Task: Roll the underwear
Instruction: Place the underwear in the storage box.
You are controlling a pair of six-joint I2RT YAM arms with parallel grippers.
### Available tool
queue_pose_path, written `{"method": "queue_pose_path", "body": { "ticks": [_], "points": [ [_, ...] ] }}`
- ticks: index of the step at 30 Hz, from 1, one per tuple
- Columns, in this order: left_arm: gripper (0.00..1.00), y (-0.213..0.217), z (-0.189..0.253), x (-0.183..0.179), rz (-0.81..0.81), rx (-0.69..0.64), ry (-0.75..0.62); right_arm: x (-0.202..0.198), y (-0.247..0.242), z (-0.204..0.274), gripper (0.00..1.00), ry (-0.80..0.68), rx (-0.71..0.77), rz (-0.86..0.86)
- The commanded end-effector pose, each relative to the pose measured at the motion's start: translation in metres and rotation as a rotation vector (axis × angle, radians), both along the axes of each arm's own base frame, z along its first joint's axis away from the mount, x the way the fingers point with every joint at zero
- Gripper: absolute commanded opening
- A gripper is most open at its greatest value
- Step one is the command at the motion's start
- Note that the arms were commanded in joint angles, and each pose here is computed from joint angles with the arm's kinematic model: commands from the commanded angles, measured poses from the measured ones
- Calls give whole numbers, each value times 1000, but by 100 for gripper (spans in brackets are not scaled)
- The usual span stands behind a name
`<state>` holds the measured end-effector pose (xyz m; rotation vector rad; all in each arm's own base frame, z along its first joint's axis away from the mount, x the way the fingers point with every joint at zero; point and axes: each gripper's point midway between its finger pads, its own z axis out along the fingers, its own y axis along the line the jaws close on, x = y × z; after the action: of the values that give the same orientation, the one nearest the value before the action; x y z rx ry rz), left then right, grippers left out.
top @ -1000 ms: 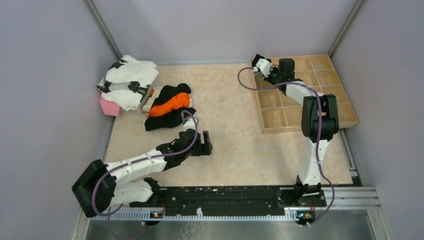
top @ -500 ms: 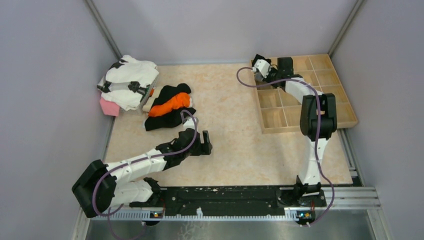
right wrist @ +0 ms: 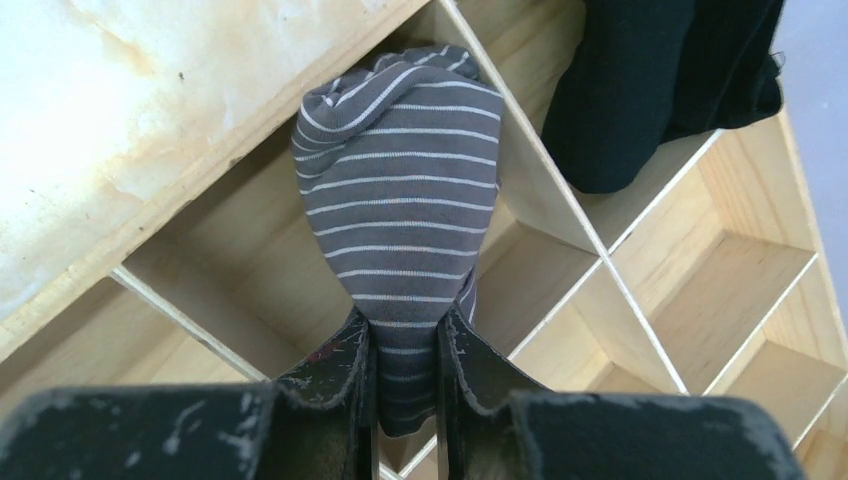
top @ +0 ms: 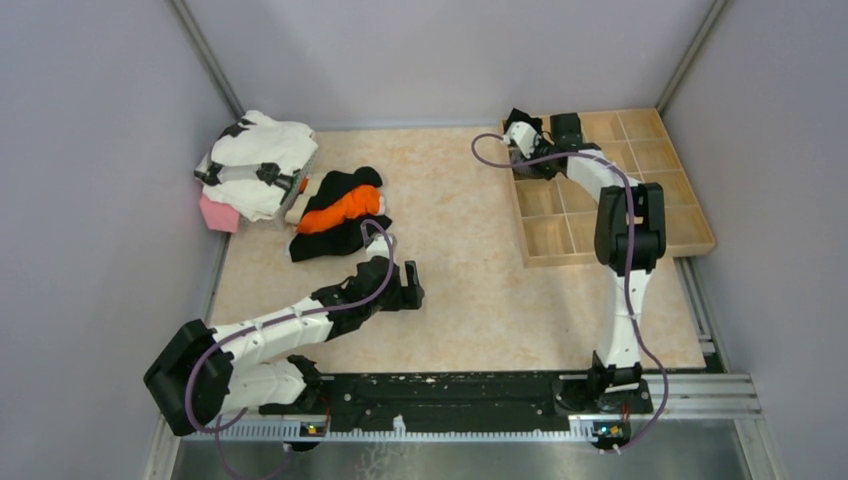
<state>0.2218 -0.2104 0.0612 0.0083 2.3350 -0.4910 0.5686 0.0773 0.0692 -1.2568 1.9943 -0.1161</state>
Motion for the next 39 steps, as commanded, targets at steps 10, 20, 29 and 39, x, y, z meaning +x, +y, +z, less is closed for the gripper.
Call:
{"method": "queue_pose_path", "body": {
  "ticks": [10,20,29,39],
  "points": [
    [89,-3,11,8,-7,-14,-32,13,0,-15,6,49,-12,-49],
    [89,-6,16,9,-8,-27,-34,18,7,30,50,-52,36,-37],
    [89,-6,23,11,-8,-30,-48,12,14,81,64,-115,79,-12],
    [90,6,49,15,6,-1,-98,-7,14,188,66,-326,243,-110]
  ]
}}
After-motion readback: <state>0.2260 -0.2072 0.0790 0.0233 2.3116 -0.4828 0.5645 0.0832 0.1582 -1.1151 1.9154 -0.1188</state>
